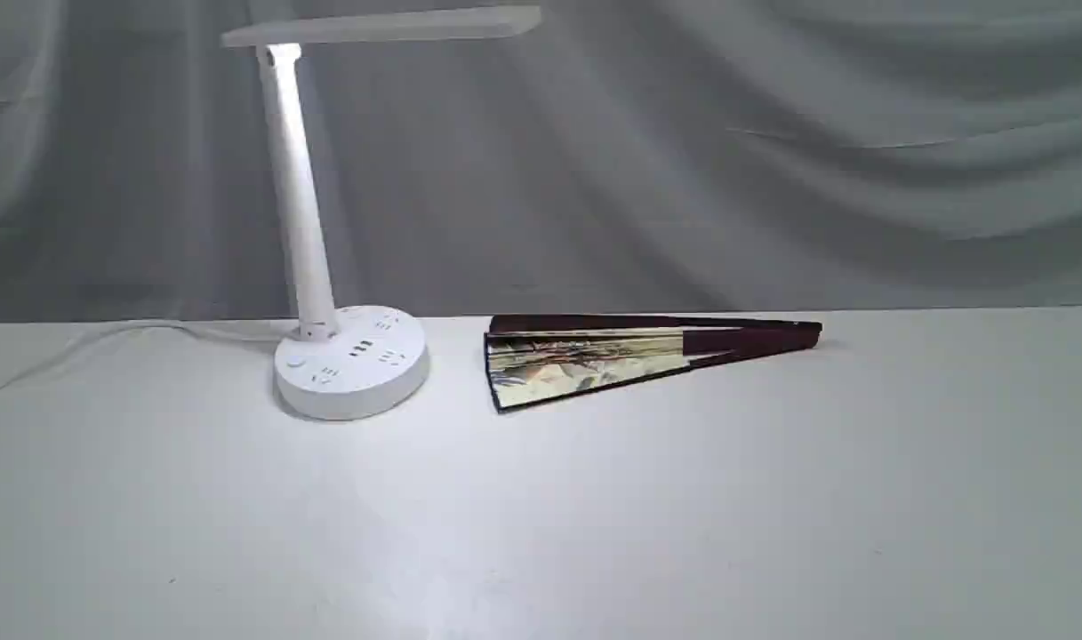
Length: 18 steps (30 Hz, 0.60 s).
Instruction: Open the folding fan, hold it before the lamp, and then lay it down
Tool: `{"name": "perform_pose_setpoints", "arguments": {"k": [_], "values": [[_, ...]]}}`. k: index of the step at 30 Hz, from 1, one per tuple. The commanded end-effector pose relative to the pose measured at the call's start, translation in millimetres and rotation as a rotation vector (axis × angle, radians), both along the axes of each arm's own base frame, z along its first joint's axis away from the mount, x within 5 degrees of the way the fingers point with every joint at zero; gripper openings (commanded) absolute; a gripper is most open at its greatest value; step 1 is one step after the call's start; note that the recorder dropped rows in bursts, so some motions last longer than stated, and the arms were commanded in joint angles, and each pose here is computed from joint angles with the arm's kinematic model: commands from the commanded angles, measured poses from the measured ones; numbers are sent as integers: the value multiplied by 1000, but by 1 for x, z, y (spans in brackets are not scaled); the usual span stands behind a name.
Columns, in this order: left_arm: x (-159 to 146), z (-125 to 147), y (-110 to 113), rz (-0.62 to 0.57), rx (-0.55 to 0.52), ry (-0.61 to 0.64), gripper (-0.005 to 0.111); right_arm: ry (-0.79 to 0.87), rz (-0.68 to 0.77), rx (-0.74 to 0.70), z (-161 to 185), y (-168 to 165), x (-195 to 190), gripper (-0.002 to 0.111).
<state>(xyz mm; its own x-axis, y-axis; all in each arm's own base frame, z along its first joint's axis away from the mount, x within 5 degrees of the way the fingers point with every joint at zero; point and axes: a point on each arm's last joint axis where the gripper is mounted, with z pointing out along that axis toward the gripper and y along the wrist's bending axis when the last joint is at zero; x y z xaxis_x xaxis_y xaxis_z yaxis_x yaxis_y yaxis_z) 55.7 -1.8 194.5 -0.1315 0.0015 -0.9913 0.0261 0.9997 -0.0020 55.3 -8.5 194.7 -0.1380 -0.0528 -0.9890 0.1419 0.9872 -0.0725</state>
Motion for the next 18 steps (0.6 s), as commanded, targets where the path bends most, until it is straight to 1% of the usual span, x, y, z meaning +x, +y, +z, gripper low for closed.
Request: {"name": "perform_pose_setpoints", "arguments": {"k": [1,16,18], "values": [[0,-1,0,-5,-3,-7,0,-10,2,1,0,0,0,0],[0,-1,0,-4,-6,-7,0,-9,2,-3,0,0,0,0],[0,1,0,-3,-8,-25,0,-9,2,-3,0,0,0,0]]}}
